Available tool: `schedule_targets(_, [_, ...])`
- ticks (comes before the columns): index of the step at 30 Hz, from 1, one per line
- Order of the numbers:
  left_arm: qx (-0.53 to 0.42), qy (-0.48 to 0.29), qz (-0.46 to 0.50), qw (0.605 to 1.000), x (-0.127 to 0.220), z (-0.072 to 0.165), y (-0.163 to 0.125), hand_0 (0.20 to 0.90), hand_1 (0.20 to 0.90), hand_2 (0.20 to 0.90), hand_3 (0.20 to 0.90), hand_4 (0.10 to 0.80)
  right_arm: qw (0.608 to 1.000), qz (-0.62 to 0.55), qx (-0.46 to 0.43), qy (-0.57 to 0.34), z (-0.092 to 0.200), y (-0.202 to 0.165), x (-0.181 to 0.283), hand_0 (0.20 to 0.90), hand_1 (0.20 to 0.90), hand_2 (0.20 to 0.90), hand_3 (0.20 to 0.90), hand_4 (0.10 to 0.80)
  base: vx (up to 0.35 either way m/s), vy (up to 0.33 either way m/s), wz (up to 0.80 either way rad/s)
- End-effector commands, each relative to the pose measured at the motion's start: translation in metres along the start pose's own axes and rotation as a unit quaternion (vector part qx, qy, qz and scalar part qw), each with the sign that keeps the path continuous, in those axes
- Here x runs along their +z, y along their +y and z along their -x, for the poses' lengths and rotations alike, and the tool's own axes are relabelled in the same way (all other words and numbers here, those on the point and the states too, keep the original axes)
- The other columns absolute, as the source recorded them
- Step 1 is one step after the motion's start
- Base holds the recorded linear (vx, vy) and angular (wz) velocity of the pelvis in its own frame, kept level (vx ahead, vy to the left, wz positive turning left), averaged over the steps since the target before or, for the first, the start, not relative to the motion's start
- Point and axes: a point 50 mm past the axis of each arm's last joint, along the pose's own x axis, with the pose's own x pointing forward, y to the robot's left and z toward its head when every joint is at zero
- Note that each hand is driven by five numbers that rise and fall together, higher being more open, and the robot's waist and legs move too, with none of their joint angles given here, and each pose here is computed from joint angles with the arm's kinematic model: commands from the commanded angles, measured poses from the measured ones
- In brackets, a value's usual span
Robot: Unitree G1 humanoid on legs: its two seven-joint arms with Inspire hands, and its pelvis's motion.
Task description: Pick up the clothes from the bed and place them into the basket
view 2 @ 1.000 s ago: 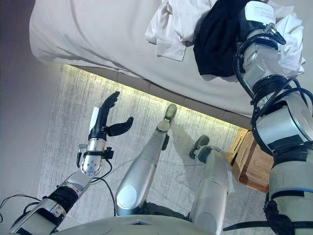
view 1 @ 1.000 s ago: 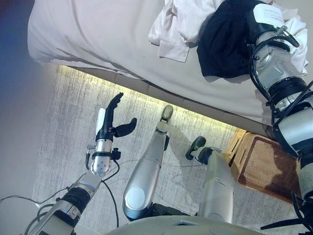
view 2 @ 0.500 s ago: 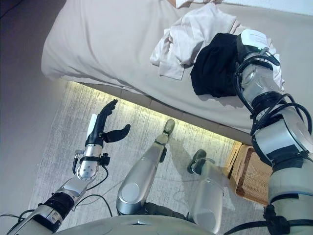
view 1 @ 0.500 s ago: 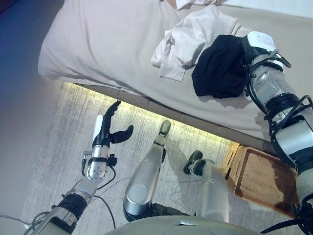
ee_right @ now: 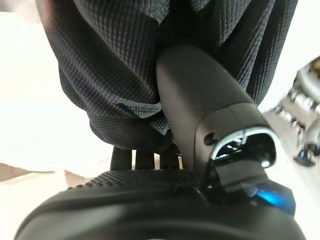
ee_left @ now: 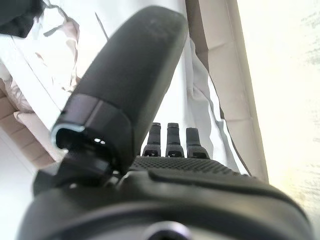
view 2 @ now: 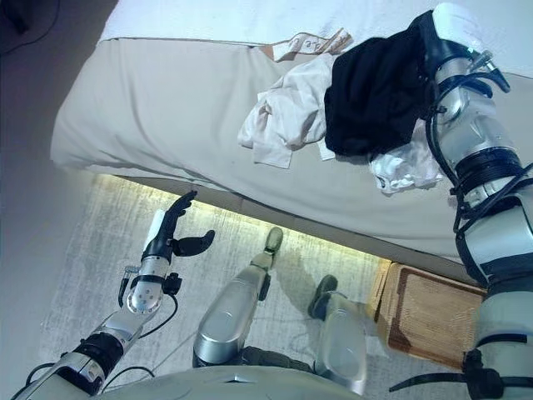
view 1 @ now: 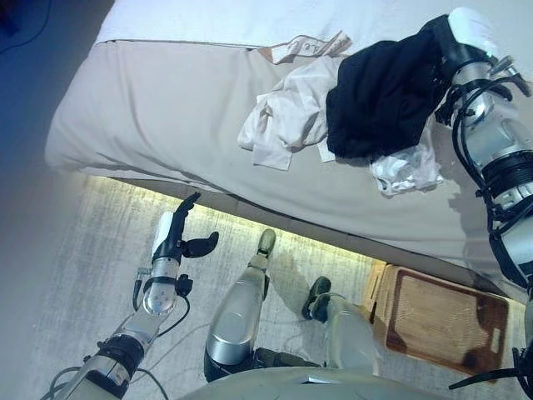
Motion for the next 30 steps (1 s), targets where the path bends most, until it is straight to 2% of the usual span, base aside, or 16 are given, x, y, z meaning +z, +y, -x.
schedule_targets(1, [0.017,0.01,-0.006,1.0,-0.011,0.01,0.005,0.9,0.9,0.9,0.9,0.8,0.994,-0.005,-0.098,-0.053,0.002,-0.048,0.003,0.3,0.3,0.3,0.2,0.1,0.061,0.006,-0.22])
schedule_targets(13, [0.012,0.078,-0.034,0.996,-0.036,0.017,0.005,0.9,0.9,0.9,0.9,0.8,0.993,-0.026,-0.116,-0.018,0.018,-0.061,-0.031,0.3,0.3,0.3,0.2,0.1,0.03,0.009,-0.21])
schedule_targets(21, [0.031,0.089,-0.042,0.995,-0.039,0.012,0.013,0.9,0.9,0.9,0.9,0.8,0.992,-0.02,-0.125,0.004,0.035,-0.062,-0.056,0.3,0.3,0.3,0.2,0.1,-0.021,-0.023,-0.29])
schedule_targets(30, [0.048,0.104,-0.047,0.992,-0.044,0.01,0.026,0.9,0.9,0.9,0.9,0.8,0.991,-0.018,-0.129,0.039,0.074,-0.056,-0.094,0.3,0.3,0.3,0.2,0.1,-0.006,-0.024,-0.28])
